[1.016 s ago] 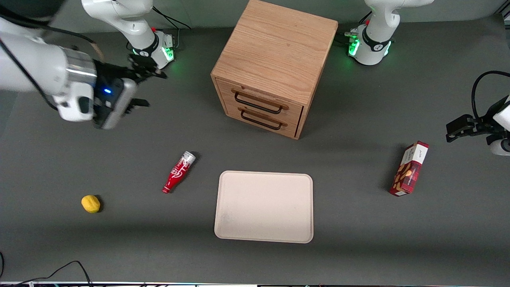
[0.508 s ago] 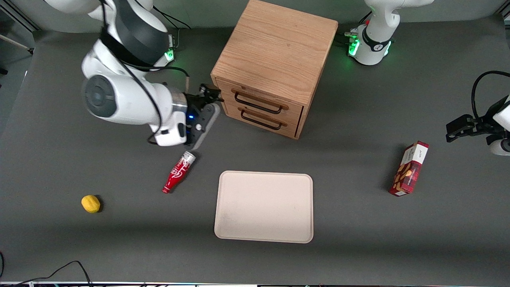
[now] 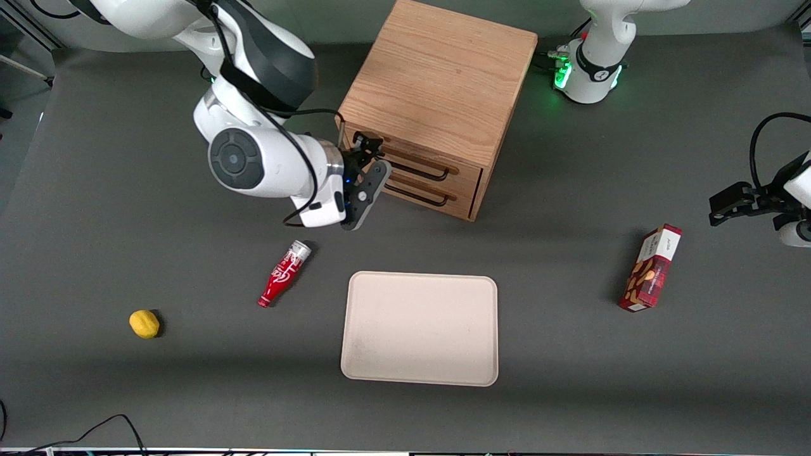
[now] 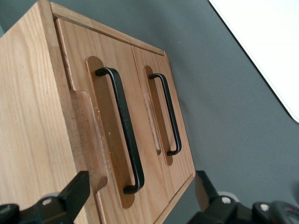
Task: Open upper drawer
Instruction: 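Hook the right gripper onto the upper drawer's black handle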
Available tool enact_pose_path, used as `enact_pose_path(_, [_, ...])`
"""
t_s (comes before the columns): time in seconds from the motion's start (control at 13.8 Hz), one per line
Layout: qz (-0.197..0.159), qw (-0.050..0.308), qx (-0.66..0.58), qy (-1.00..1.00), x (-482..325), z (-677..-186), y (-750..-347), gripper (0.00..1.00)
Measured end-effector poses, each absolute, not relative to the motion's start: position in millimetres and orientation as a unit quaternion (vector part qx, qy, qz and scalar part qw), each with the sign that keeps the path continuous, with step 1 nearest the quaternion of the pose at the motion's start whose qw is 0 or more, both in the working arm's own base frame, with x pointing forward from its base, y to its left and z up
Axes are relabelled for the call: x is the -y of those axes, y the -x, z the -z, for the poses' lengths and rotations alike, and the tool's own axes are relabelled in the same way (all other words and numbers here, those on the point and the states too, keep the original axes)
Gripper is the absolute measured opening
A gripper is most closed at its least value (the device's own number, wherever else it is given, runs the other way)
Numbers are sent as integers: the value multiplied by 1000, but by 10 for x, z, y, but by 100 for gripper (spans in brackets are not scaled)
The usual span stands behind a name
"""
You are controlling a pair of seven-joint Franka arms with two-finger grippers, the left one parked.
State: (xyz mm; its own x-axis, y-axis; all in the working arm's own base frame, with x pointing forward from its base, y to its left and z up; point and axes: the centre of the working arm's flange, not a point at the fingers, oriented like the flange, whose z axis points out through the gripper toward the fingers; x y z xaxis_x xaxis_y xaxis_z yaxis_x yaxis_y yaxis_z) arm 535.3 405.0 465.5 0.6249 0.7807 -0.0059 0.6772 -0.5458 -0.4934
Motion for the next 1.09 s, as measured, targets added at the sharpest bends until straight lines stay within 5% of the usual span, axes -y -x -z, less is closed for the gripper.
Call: enact_pose_path(1.09, [-110, 226, 402, 880, -4444, -3983, -5094, 100])
